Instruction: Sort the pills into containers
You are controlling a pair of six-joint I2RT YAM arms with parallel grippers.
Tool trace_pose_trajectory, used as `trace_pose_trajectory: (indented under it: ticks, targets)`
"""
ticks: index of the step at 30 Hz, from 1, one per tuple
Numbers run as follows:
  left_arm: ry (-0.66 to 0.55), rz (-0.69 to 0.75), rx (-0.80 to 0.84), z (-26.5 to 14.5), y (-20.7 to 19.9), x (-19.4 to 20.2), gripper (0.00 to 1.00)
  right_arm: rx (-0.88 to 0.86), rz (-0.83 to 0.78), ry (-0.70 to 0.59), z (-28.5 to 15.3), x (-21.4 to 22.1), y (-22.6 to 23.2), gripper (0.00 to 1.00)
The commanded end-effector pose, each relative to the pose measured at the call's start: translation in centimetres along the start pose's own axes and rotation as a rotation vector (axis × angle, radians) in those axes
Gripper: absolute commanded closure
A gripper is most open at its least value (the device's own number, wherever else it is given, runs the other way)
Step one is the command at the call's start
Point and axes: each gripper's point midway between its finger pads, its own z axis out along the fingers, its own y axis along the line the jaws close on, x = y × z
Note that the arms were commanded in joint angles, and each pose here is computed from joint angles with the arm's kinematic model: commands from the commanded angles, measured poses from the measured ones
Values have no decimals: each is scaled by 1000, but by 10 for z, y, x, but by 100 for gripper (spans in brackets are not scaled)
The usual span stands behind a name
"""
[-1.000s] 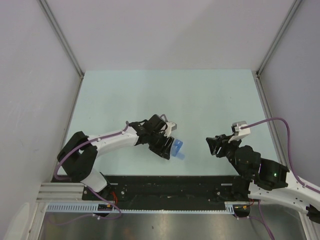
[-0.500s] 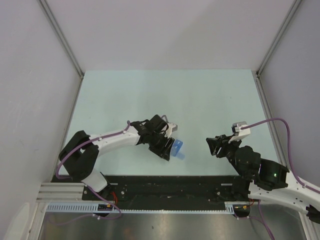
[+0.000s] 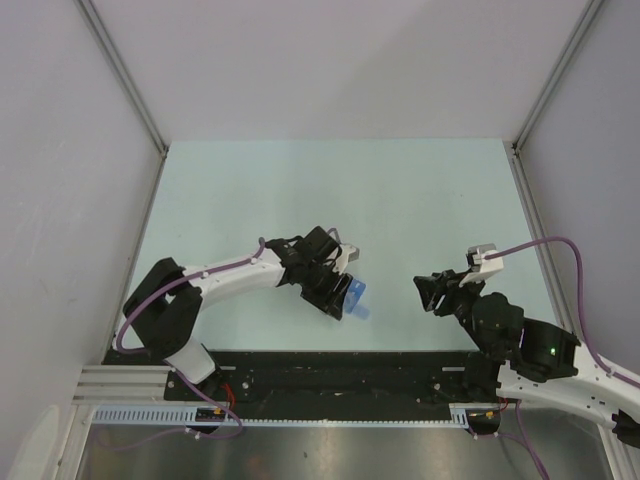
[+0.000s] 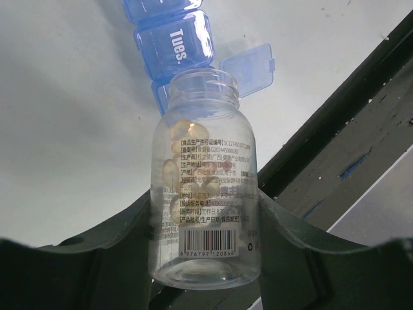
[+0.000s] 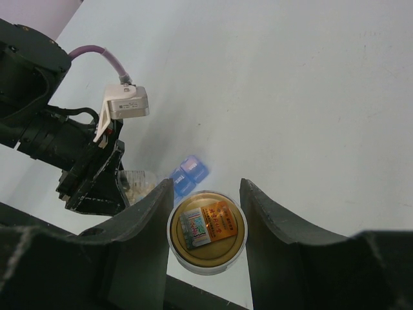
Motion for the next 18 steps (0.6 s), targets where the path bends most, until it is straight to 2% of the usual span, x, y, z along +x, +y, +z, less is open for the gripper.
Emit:
trace_pose_trajectory:
  ticks: [1,18]
  targets:
    - [-6,43,17,-4,-7,-9,100,22,38,-31,-2,-7,-5,100]
    - [35,46,-10,-2,-3,-7,100,26,43,-30,-3,-6,-6,100]
